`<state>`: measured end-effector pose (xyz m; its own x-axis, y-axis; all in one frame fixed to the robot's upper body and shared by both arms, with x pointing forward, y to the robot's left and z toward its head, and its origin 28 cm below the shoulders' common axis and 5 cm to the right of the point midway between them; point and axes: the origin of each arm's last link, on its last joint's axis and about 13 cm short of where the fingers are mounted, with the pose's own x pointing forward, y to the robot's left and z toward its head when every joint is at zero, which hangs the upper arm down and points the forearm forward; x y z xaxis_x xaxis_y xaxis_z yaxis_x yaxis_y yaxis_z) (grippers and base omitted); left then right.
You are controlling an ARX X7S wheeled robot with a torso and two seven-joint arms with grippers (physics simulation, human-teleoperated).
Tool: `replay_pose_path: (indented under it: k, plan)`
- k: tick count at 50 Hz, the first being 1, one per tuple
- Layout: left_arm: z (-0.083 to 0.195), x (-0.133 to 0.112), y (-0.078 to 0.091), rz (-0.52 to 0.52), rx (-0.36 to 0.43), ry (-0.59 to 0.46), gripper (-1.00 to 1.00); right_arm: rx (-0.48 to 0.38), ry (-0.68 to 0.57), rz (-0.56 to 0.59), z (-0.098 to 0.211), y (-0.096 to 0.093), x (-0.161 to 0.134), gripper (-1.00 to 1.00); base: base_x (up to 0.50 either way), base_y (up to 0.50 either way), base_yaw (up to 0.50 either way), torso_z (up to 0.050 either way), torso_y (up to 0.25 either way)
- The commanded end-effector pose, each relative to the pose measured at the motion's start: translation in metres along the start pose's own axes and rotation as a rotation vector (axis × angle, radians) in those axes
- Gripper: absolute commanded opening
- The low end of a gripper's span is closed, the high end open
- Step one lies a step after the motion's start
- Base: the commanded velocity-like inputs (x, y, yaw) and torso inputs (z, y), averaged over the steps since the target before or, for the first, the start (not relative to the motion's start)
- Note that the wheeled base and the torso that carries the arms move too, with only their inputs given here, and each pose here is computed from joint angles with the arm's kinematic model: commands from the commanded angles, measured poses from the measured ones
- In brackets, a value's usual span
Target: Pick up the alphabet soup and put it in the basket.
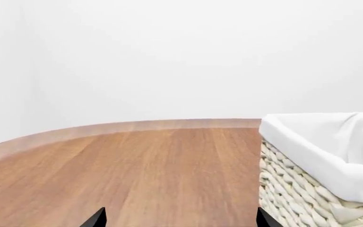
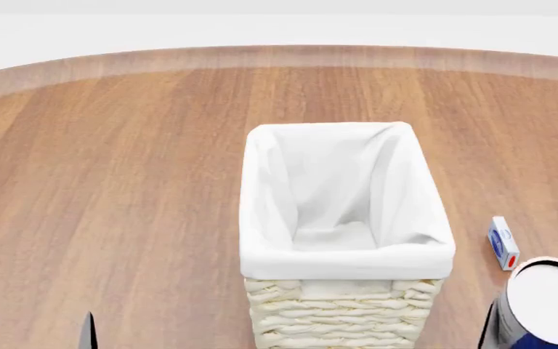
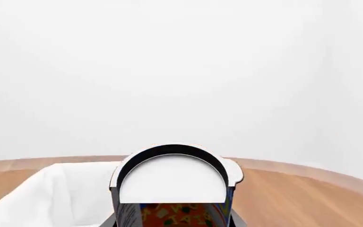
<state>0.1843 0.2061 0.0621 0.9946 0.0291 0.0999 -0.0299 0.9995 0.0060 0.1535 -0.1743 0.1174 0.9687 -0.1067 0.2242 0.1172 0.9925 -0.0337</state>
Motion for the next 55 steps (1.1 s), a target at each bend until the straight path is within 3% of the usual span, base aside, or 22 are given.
replay_pose_path:
  k: [1, 3, 4, 17, 18, 19, 20, 22, 44, 45, 46, 47, 48, 50, 52, 53, 55]
  plan:
    - [-0.001, 0.001, 0.001, 0.004, 0.002, 0.001, 1.0, -0.025, 0.02, 0.184, 0.018, 0.033, 0.055, -1.0, 0.0, 0.0, 0.0, 0.0, 0.0]
    - [-0.001, 0.001, 0.001, 0.005, 0.001, 0.002, 1.0, -0.019, -0.149, 0.187, 0.052, 0.038, 0.096, -1.0, 0.0, 0.0, 0.0, 0.0, 0.0]
    - [-0.001, 0.001, 0.001, 0.005, 0.001, 0.002, 1.0, -0.014, -0.152, 0.192, 0.054, 0.039, 0.1, -1.0, 0.0, 0.0, 0.0, 0.0, 0.0]
    - [-0.001, 0.001, 0.001, 0.005, 0.001, 0.002, 1.0, -0.014, -0.152, 0.192, 0.054, 0.039, 0.1, -1.0, 0.0, 0.0, 0.0, 0.0, 0.001]
    - [-0.001, 0.001, 0.001, 0.004, 0.001, 0.002, 1.0, -0.018, -0.162, 0.215, 0.061, 0.044, 0.112, -1.0, 0.0, 0.0, 0.0, 0.0, 0.0]
    - [-0.001, 0.002, 0.002, 0.009, -0.002, 0.002, 1.0, -0.008, -0.127, 0.304, 0.061, 0.069, 0.14, -1.0, 0.0, 0.0, 0.0, 0.0, 0.0]
    - [-0.001, 0.002, 0.002, 0.009, -0.002, 0.002, 1.0, -0.014, -0.159, 0.274, 0.076, 0.065, 0.16, -1.0, 0.0, 0.0, 0.0, 0.0, 0.0]
    - [-0.001, 0.002, 0.003, 0.014, -0.004, 0.001, 1.0, -0.018, -0.131, 0.292, 0.078, 0.079, 0.195, -1.0, 0.0, 0.0, 0.0, 0.0, 0.0]
    - [-0.001, 0.002, 0.003, 0.014, -0.004, 0.001, 1.0, -0.018, -0.131, 0.292, 0.078, 0.08, 0.196, -1.0, 0.0, 0.0, 0.0, 0.0, 0.0]
    - [0.0, 0.002, 0.004, 0.015, -0.005, -0.001, 1.0, -0.039, -0.219, 0.357, 0.103, 0.108, 0.221, -1.0, 0.0, 0.0, 0.0, 0.0, 0.01]
    - [-0.001, 0.003, 0.003, 0.014, -0.006, 0.002, 1.0, -0.042, -0.391, 0.414, 0.141, 0.136, 0.241, -1.0, 0.0, 0.0, 0.0, 0.0, 0.0]
    - [-0.001, 0.003, 0.003, 0.012, -0.006, 0.001, 1.0, -0.051, -0.481, 0.394, 0.177, 0.135, 0.26, -1.0, 0.01, 0.0, 0.0, 0.0, 0.0]
    - [-0.001, 0.003, 0.003, 0.014, -0.005, 0.001, 1.0, -0.055, -0.43, 0.379, 0.174, 0.134, 0.274, -1.0, 0.0, 0.0, 0.0, 0.0, 0.0]
    - [-0.001, 0.003, 0.003, 0.014, -0.006, 0.001, 1.0, -0.077, -0.208, 0.318, 0.131, 0.123, 0.294, -1.0, 0.0, 0.0, 0.0, 0.0, 0.0]
    - [-0.001, 0.003, 0.004, 0.011, -0.01, -0.002, 1.0, -0.066, -0.145, 0.292, 0.123, 0.123, 0.307, -1.0, 0.0, 0.0, 0.0, 0.0, 0.0]
    - [-0.001, 0.003, 0.004, 0.011, -0.01, -0.002, 1.0, -0.077, -0.002, 0.254, 0.093, 0.113, 0.306, -1.0, 0.0, 0.0, 0.0, 0.0, 0.0]
    - [-0.002, 0.003, 0.004, 0.012, -0.008, 0.001, 1.0, -0.123, 0.031, 0.226, 0.082, 0.11, 0.304, -1.0, 0.0, 0.0, 0.0, 0.0, 0.0]
